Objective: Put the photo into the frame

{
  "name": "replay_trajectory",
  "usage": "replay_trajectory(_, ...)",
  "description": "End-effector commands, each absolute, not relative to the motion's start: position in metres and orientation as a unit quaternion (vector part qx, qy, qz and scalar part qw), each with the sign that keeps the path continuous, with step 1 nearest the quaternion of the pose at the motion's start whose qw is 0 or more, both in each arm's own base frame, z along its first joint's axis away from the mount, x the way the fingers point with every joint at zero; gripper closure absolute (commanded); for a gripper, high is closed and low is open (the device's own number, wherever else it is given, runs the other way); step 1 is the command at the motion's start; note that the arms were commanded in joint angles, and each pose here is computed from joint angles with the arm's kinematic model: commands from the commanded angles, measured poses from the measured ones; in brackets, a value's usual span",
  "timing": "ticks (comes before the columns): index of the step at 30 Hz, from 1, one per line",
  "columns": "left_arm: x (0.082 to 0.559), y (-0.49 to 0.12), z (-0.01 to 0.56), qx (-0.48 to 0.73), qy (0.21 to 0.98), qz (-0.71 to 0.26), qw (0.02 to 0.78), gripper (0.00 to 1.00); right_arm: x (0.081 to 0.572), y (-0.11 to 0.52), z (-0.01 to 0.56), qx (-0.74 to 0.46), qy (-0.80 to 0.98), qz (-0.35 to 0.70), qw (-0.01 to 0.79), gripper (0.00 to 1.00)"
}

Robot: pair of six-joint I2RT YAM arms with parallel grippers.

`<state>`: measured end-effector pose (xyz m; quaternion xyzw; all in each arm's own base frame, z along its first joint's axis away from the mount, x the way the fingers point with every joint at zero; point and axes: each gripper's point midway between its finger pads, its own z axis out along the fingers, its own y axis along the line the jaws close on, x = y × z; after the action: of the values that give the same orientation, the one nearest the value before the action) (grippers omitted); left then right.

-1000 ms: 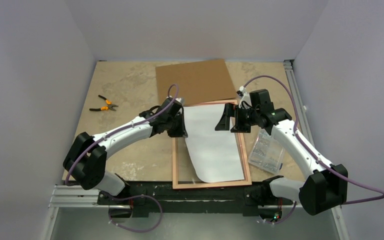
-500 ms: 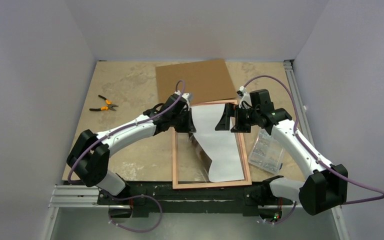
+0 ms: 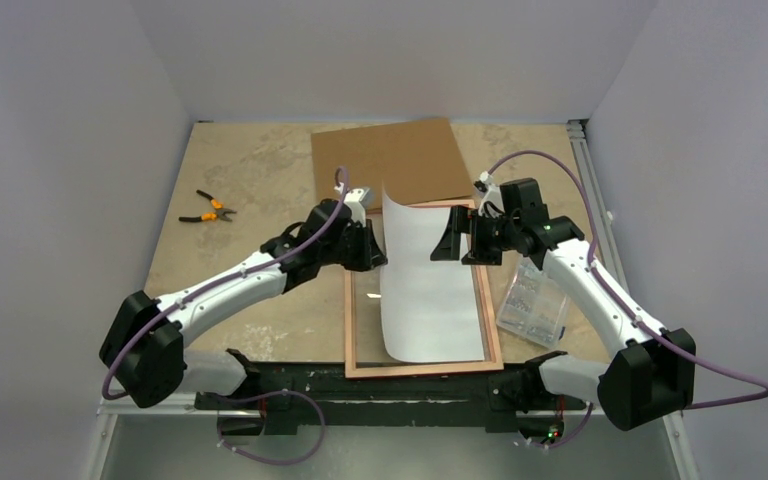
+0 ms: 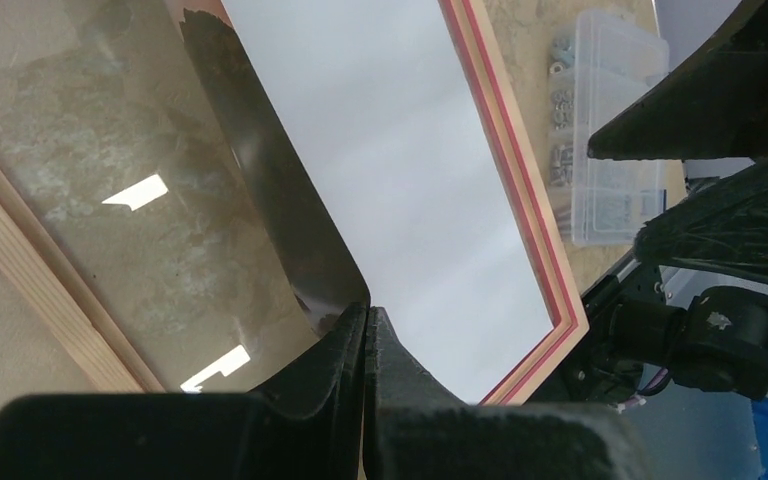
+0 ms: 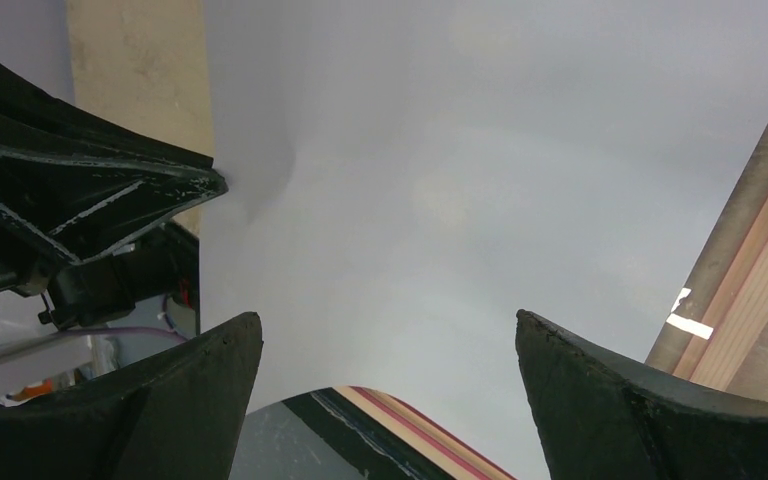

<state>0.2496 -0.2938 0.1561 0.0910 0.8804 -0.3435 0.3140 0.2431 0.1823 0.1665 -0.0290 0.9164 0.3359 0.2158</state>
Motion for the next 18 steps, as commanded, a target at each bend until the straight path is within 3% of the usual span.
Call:
replay_trajectory(1, 0.25, -0.29, 0.145, 0.087, 0.882, -0.334, 0.32, 1.0, 0.248, 0.181, 0.176, -0.035, 0.909, 0.339, 0.24, 0.04)
replay_trajectory(18, 0.257, -0.321, 0.129, 0.033, 0.867, -0.404, 0.291, 1.0, 0.251, 0.179, 0.175, -0.029, 0.91, 0.332, 0.246, 0.04)
